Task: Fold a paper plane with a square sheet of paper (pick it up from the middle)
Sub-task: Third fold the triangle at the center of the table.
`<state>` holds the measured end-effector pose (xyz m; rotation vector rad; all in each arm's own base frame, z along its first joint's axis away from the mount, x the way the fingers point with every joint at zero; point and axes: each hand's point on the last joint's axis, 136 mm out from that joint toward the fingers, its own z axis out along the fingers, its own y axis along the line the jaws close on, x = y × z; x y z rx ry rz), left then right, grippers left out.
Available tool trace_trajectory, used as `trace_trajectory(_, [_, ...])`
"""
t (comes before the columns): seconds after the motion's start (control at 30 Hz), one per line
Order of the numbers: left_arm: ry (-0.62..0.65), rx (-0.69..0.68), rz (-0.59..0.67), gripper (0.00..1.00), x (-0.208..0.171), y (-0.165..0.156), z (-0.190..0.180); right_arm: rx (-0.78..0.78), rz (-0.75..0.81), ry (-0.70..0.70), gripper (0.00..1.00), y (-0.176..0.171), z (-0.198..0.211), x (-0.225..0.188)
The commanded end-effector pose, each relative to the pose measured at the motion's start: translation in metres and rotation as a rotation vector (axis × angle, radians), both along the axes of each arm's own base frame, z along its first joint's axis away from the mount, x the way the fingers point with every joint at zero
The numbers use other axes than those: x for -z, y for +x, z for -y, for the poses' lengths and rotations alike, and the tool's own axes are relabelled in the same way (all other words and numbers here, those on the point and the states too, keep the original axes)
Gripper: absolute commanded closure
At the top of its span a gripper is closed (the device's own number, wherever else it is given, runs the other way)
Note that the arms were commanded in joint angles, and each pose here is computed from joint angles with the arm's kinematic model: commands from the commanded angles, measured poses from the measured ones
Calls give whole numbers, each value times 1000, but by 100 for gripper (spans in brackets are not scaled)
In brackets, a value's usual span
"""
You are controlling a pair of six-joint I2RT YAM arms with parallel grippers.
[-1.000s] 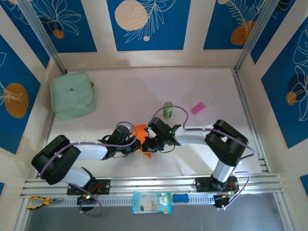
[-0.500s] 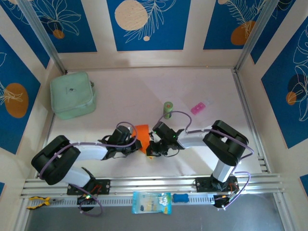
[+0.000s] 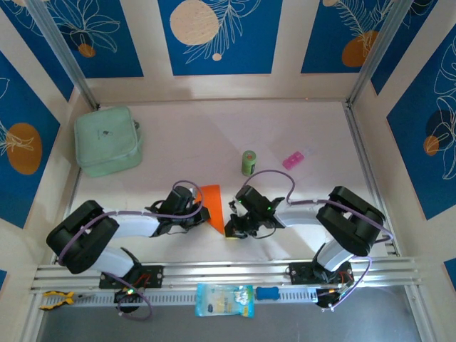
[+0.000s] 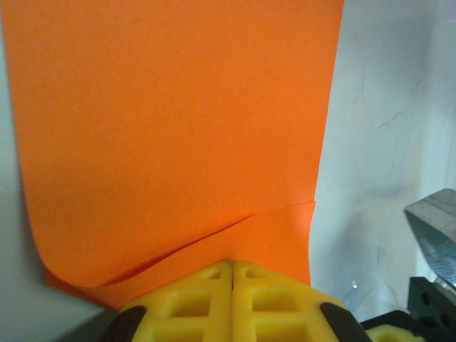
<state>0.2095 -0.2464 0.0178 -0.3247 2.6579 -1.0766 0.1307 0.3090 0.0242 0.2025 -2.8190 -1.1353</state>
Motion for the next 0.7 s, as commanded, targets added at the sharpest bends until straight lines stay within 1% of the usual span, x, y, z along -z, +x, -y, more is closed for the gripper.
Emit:
trace_trajectory(0.0, [55, 14, -27, 100, 15, -7, -8, -2, 75, -10, 94, 16, -10, -17])
trace_trajectory(0.13, [57, 24, -22, 100, 14, -7, -7, 12, 103, -39, 94, 35, -22, -13])
trace_trajectory(0.27, [60, 31, -22, 100, 13, -7, -6, 17, 86, -52, 94, 40, -31, -1])
trace_trajectory(0.4, [52, 40, -8, 100, 8, -5, -4, 33, 20, -130, 94, 30, -15, 24])
trace_trajectory(0.47, [42, 66, 17, 100, 2, -4, -1, 44, 2, -140, 94, 24, -7, 31])
trace_trajectory(0.67, [-10, 120, 107, 95, -35, 0, 14, 60, -24, -176, 95, 17, 4, 41])
